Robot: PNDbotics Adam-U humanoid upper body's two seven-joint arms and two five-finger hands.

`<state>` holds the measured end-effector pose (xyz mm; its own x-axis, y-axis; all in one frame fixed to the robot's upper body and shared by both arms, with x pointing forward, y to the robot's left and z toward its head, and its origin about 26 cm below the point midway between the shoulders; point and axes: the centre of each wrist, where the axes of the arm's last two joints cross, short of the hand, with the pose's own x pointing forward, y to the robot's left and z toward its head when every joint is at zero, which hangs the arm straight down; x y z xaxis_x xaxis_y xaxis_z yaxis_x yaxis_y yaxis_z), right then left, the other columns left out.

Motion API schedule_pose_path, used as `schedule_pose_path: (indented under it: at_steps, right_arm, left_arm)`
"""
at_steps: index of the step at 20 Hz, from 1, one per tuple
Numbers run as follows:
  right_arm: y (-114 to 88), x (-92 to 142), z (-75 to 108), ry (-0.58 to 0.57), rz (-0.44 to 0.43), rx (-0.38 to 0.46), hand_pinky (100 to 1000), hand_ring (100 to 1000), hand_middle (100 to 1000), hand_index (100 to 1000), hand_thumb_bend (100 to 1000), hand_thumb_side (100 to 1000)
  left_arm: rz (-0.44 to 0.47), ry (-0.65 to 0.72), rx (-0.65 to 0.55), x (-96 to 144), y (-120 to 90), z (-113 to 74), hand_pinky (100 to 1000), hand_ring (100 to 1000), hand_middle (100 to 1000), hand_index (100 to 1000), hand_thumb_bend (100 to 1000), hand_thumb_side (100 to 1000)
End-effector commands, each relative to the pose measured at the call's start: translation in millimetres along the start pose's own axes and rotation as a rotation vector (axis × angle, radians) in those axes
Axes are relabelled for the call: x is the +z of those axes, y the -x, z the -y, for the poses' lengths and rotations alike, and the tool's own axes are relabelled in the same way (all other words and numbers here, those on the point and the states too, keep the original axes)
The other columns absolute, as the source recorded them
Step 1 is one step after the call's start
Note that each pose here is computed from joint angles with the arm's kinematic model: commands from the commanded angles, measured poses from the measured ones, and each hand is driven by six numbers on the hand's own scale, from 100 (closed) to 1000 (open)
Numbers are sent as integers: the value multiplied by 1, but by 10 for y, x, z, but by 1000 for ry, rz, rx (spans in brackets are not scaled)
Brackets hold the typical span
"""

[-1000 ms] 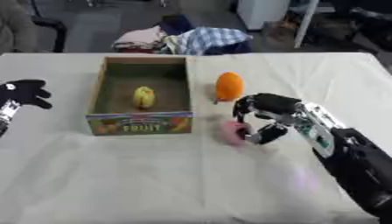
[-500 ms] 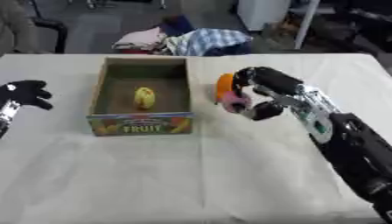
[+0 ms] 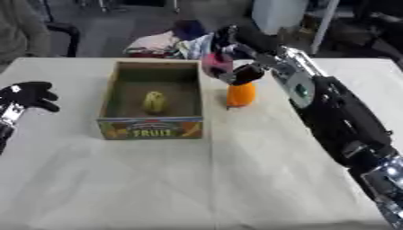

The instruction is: Pick up objects on the table and place them in the box.

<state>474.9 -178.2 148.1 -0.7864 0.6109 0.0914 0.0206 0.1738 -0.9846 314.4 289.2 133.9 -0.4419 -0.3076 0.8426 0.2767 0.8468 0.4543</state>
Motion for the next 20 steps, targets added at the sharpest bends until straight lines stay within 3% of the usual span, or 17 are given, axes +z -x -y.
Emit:
schedule_pose_path:
  at_steps: [1,6,7,8,9,11,14,15,16,17,18,19,20]
  right_arm:
    - [-64,-179,-53,-6,12,10,661,692,614,320,117,100]
    - [-199,-335,-348,-47,24,-2,664,694,617,332,100,100]
    - [-226,-353,-407,-57,26,-5,665,695,616,336,178,100]
    - [-252,-366,-469,-69,30,-8,666,697,620,344,100,100]
    - [-272,-373,-522,-81,32,-9,667,699,624,363,100,121]
    - [-304,-378,-614,-103,41,-11,671,704,631,429,100,162]
    - [-319,-379,-657,-124,60,8,683,725,667,628,100,293]
    - [-317,-379,-650,-127,64,17,685,729,672,655,100,308]
    - [-312,-380,-635,-131,69,27,697,747,703,758,100,389]
    - [-305,-384,-606,-136,74,39,700,751,712,788,100,407]
    - [-297,-388,-569,-141,78,51,713,772,747,868,100,486]
    - [-288,-394,-526,-147,82,62,714,772,748,872,100,492]
    - [-280,-402,-473,-147,85,72,718,779,761,888,100,559]
  left_arm:
    - [53,15,2,-82,-127,-12,985,636,640,808,211,823]
    - [69,24,18,-122,-159,15,986,636,640,808,210,826]
    - [69,25,21,-126,-159,20,986,636,640,808,209,828]
    - [70,27,24,-131,-161,25,987,636,640,808,207,829]
    - [71,28,25,-135,-162,30,987,636,640,808,207,830]
    - [72,29,29,-140,-163,37,988,636,640,808,206,832]
    - [69,31,31,-139,-155,41,989,636,640,808,205,834]
    - [68,30,31,-137,-152,40,989,636,640,808,205,835]
    - [66,30,31,-135,-149,40,989,636,640,809,205,835]
    - [65,30,31,-132,-146,39,989,636,640,809,205,835]
    - [63,30,31,-129,-143,39,990,636,640,809,205,836]
    - [61,30,31,-127,-139,39,990,636,640,809,205,836]
    - [59,31,31,-124,-136,39,990,636,640,809,204,838]
